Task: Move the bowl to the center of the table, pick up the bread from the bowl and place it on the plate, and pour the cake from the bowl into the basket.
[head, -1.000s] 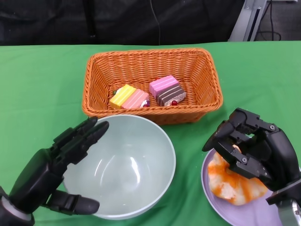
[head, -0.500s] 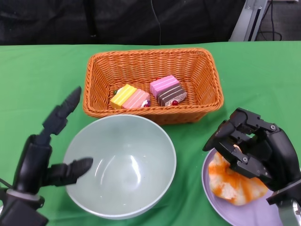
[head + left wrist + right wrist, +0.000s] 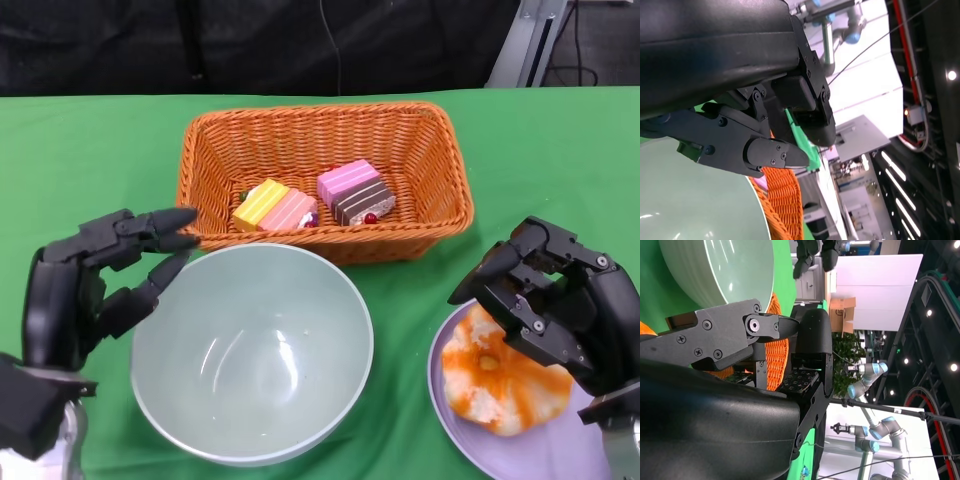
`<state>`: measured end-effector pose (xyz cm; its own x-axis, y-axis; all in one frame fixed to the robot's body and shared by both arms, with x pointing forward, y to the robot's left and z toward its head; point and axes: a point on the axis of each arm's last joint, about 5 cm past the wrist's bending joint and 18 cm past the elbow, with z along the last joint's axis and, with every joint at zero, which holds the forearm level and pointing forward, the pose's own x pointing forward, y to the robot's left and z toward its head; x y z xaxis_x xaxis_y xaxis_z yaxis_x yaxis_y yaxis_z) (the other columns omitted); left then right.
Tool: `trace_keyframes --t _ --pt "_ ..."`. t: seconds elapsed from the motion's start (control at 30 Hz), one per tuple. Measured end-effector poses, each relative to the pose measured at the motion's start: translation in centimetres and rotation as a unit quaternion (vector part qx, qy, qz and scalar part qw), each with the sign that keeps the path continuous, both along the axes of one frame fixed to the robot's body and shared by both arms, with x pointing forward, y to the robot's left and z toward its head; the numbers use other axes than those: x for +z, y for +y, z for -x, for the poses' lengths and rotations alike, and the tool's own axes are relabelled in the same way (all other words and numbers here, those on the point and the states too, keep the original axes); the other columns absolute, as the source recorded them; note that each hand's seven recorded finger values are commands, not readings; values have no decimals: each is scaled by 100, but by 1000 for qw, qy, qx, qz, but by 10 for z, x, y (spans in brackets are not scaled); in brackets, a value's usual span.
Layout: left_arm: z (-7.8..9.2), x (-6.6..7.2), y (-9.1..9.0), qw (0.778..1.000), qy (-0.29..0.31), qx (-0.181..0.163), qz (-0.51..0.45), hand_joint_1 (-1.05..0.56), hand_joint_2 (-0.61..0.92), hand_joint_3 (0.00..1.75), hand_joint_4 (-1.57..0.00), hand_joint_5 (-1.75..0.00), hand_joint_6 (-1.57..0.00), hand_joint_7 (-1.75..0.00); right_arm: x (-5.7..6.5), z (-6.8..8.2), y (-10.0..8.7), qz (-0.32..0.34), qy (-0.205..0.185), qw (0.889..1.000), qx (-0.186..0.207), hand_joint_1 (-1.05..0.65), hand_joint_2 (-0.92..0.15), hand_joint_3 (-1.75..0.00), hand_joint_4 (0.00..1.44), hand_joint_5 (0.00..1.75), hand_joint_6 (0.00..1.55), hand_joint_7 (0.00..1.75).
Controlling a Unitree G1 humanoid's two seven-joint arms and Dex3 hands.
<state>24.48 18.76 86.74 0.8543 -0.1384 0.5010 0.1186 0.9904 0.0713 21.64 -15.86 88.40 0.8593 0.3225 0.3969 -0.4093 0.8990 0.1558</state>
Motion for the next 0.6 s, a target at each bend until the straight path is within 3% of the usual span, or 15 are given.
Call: trace_keyframes --t 0.23,0.37,0.43,0.47,0.6 --pt "-9 7 -1 998 13 -53 -9 -7 92 28 -82 -118 -111 -48 3 -4 -3 -2 -7 1000 -10 -22 -92 -31 69 143 69 111" --pt "-9 6 -2 998 13 -61 -5 -7 92 28 -83 -118 -111 -49 3 -4 -4 -3 -6 1000 -11 -22 -92 -31 69 144 69 111" --pt "-9 7 -2 998 12 -66 -4 -10 92 32 -83 -136 -96 -98 2 -4 -4 -3 -6 1000 -11 -20 -92 -31 70 145 70 112" --pt "-8 7 -3 998 9 -69 -3 -9 92 33 -82 -141 -91 -114 2 -4 -4 -3 -6 1000 -11 -20 -92 -31 70 145 70 113" --pt "1 -1 -8 997 22 -80 2 -12 92 31 -81 -146 -85 -127 3 -4 -4 -3 -9 1000 -10 -19 -92 -32 71 144 70 112"
